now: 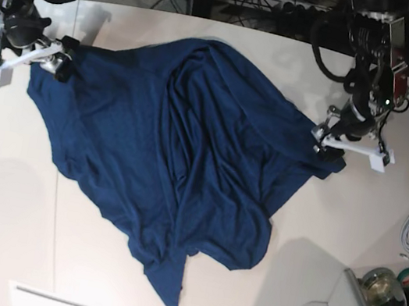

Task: Layout the t-shirt on the table in an organized manner, then fold the t-shirt properly
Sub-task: 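Pull the shirt hem apart with both grippers, spreading it wide, then lift the shirt with both grippers and swing it over the table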

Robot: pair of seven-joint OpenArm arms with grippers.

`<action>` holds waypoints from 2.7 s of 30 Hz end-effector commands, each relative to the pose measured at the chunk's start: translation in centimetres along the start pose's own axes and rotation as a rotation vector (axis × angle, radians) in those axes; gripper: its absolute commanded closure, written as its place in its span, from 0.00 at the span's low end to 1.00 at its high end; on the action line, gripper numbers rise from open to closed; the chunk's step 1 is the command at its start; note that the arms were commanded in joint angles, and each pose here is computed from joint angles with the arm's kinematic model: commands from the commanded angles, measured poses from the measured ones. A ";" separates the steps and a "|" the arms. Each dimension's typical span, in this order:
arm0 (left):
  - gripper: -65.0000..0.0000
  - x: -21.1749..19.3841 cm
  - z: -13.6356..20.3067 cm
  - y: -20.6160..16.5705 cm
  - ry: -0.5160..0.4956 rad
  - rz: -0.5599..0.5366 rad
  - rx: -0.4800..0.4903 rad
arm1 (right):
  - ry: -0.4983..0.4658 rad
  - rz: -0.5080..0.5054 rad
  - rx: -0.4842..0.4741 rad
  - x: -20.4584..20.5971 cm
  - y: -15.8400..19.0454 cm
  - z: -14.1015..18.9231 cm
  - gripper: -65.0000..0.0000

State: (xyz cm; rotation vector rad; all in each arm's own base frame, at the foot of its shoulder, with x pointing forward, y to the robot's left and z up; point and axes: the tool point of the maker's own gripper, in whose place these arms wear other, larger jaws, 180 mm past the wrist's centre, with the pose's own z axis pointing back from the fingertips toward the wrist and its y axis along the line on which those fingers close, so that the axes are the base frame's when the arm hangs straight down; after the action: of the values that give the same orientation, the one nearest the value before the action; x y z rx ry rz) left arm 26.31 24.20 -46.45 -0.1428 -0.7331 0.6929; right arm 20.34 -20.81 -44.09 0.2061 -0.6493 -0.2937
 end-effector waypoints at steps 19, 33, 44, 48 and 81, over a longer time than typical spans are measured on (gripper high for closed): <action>0.59 -2.4 -3.6 1.5 0.029 -0.095 0.042 | -0.053 0.013 0.007 1.6 0.2 0.3 0.22; 1.00 -2.0 -3.3 1.1 0.009 -0.104 0.029 | -0.084 -0.042 -0.070 2.0 -2.9 1.6 0.21; 1.00 0.2 1.1 -0.3 -0.106 -0.159 -0.033 | 0.012 -0.164 -0.101 -1.2 -4.5 0.7 0.21; 1.00 -0.2 1.8 0.1 -0.105 -0.168 -0.030 | 0.048 -0.170 -0.034 -1.9 -3.3 -1.1 0.22; 1.00 16.5 9.8 -12.7 -0.359 -0.169 -0.279 | -0.121 -0.006 -0.116 18.8 -0.2 6.2 1.00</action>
State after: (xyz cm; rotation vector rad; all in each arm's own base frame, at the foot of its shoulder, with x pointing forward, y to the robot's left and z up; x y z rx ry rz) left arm 35.21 23.31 -26.54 -0.2233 -1.1270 0.4699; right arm 29.70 -27.89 -30.16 0.0717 -0.6907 -0.3616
